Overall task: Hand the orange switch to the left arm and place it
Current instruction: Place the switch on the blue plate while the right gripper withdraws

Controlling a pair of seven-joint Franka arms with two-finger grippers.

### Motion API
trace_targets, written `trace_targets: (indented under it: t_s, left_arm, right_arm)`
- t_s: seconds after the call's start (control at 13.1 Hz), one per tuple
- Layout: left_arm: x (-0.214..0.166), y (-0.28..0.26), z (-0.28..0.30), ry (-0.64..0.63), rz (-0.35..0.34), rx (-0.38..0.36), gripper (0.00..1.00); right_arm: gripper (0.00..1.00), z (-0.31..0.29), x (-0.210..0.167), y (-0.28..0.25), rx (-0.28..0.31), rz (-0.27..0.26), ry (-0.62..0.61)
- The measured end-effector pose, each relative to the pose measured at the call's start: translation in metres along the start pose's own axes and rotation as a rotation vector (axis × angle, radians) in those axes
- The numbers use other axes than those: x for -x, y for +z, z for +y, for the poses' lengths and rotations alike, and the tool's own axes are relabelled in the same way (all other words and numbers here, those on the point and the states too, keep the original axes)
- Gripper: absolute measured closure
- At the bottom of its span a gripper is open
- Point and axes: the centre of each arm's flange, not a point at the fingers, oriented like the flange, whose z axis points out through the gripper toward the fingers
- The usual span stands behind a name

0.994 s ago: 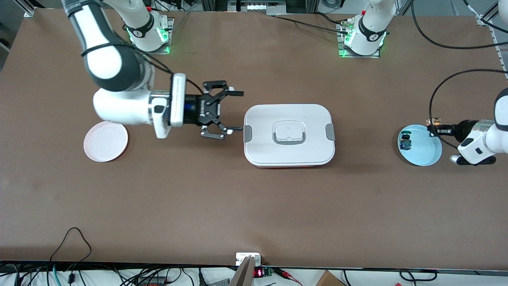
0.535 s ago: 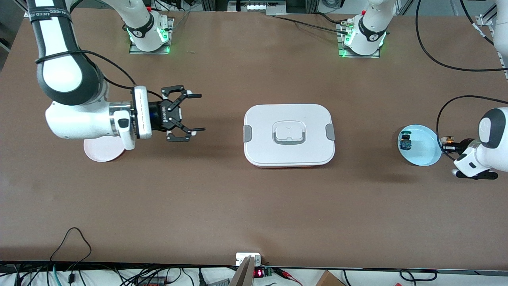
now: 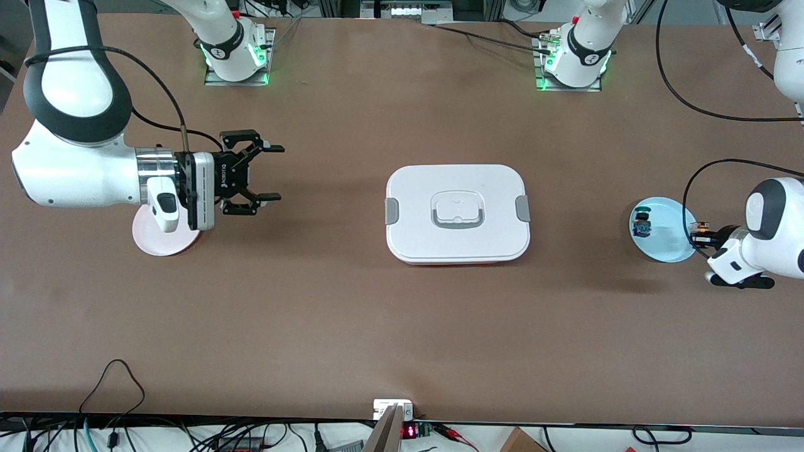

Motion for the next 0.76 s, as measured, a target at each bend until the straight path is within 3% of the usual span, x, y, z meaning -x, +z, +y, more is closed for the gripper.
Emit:
trace_targets:
  t_s: [0.15, 0.38, 0.69, 0.76]
  left_arm:
    - [-0.002, 0.009, 0.003, -0.002, -0.013, 0.016, 0.66]
    - [-0.005, 0.025, 0.008, -0.002, -0.036, 0.043, 0.66]
    - [-0.006, 0.032, 0.012, 0.001, -0.047, 0.051, 0.66]
    - [-0.007, 0.033, 0.012, 0.001, -0.049, 0.052, 0.6]
  right_arm:
    - [0.0, -0.009, -0.001, -0.006, 0.058, -0.05, 0.196]
    - [0.0, -0.013, 0.001, -0.017, 0.163, -0.108, 0.389]
    - [0.0, 0.003, 0.02, -0.031, 0.399, -0.262, 0.497]
    - [0.0, 0.007, 0.025, -0.034, 0.452, -0.296, 0.515]
